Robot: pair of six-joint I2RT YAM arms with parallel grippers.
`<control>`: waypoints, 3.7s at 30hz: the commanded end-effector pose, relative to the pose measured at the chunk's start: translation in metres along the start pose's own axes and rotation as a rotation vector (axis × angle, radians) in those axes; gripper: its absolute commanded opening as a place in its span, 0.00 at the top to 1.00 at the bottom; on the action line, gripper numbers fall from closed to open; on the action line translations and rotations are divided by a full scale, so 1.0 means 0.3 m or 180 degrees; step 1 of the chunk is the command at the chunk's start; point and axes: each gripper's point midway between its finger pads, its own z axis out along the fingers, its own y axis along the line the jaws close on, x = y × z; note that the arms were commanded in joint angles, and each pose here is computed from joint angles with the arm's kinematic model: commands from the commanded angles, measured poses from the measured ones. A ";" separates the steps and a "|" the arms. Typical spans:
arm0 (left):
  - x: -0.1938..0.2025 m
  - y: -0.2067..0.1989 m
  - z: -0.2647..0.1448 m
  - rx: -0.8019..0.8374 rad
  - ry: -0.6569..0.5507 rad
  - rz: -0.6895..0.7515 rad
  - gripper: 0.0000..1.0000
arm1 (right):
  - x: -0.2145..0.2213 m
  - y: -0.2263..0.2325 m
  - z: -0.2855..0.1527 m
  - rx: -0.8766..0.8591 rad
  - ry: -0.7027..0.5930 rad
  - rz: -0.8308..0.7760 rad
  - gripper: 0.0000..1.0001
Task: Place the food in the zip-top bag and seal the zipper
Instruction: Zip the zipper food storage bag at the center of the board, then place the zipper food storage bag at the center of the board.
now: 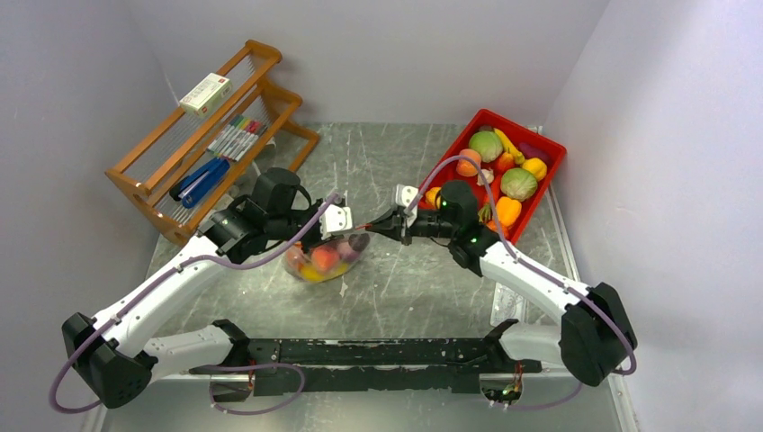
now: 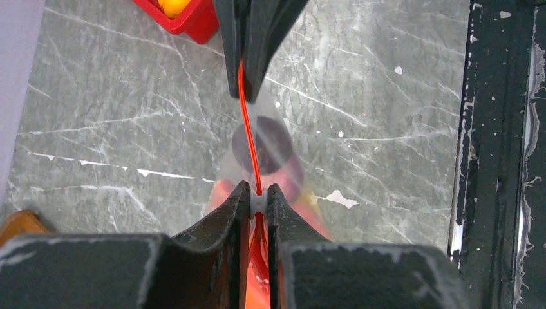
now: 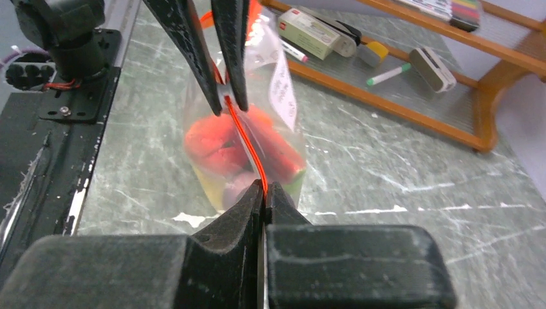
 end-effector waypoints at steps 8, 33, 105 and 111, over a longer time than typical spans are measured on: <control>0.017 -0.005 -0.038 -0.0067 0.0129 -0.0074 0.93 | -0.009 -0.082 -0.116 0.0359 -0.0072 -0.0018 1.00; 0.065 -0.007 -0.114 -0.0263 0.0457 -0.0235 0.93 | 0.024 -0.229 -0.266 0.1138 -0.0024 0.0124 1.00; -0.197 0.579 -0.345 -0.2190 0.0679 0.0925 0.93 | -0.223 -0.728 -0.312 0.1521 -0.0633 -0.0125 1.00; 0.021 0.419 -0.205 -0.1693 0.0738 0.0824 0.93 | 0.008 -0.567 -0.276 0.1355 -0.0523 0.0022 1.00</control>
